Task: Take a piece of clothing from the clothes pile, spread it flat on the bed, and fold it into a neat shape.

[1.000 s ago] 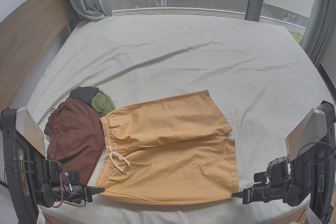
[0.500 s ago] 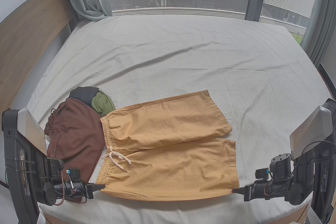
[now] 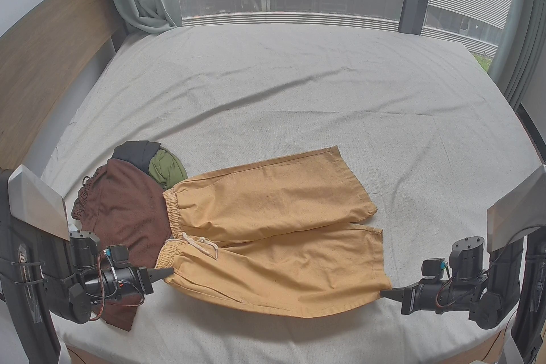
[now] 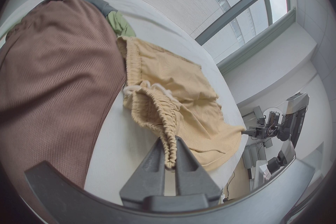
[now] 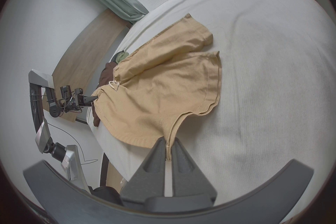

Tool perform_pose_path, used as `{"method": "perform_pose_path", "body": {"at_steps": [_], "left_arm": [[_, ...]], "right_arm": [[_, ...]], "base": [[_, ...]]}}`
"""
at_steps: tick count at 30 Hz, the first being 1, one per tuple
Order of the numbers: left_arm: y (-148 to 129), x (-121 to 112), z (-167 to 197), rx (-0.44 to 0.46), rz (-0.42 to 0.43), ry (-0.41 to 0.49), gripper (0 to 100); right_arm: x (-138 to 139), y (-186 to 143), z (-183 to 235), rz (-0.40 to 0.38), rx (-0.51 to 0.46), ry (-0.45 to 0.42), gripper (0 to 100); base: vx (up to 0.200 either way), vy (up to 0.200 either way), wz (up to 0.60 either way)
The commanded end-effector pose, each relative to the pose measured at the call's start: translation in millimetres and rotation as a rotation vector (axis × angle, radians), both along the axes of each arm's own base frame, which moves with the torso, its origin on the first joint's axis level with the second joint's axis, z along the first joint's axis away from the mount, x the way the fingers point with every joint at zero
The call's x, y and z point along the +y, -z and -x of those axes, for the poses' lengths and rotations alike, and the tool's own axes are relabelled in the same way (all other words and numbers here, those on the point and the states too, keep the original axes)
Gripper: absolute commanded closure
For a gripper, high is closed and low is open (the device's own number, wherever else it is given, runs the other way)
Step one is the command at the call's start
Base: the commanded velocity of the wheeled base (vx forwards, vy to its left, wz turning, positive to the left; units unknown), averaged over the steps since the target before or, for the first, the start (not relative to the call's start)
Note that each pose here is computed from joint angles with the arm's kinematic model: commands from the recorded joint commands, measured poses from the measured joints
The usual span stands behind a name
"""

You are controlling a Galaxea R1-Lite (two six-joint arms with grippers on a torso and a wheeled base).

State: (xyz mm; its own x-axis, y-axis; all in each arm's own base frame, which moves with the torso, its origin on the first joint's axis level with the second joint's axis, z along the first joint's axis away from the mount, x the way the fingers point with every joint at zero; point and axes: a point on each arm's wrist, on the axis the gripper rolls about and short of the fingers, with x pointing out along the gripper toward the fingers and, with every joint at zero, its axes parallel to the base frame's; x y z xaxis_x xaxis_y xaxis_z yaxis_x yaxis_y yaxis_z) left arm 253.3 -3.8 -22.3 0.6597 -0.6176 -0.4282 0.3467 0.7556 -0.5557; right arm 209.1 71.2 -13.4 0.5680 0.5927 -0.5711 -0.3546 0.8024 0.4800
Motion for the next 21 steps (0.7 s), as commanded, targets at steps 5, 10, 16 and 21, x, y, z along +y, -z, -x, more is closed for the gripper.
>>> {"method": "perform_pose_path", "body": {"at_steps": [5,10,16,21], "left_arm": [[-15.3,-3.5,-5.6,-0.067,0.007,0.009,100],[-17.6,-4.3,-6.7,-0.076,0.011,0.01,100],[-25.3,-4.7,-18.0,-0.108,0.038,-0.015,100],[-28.3,-5.8,-24.3,-0.114,0.052,-0.046,100]], "right_arm": [[1.6,-19.4,-4.6,-0.065,-0.066,0.018,100],[1.6,-21.0,-6.9,-0.07,-0.078,0.021,100],[2.3,-29.8,-20.0,-0.114,-0.126,0.053,100],[4.2,-42.7,-28.3,-0.168,-0.171,0.078,100]], "base": [[0.0,0.0,0.0],[0.0,0.0,0.0],[0.0,0.0,0.0],[0.0,0.0,0.0]]}}
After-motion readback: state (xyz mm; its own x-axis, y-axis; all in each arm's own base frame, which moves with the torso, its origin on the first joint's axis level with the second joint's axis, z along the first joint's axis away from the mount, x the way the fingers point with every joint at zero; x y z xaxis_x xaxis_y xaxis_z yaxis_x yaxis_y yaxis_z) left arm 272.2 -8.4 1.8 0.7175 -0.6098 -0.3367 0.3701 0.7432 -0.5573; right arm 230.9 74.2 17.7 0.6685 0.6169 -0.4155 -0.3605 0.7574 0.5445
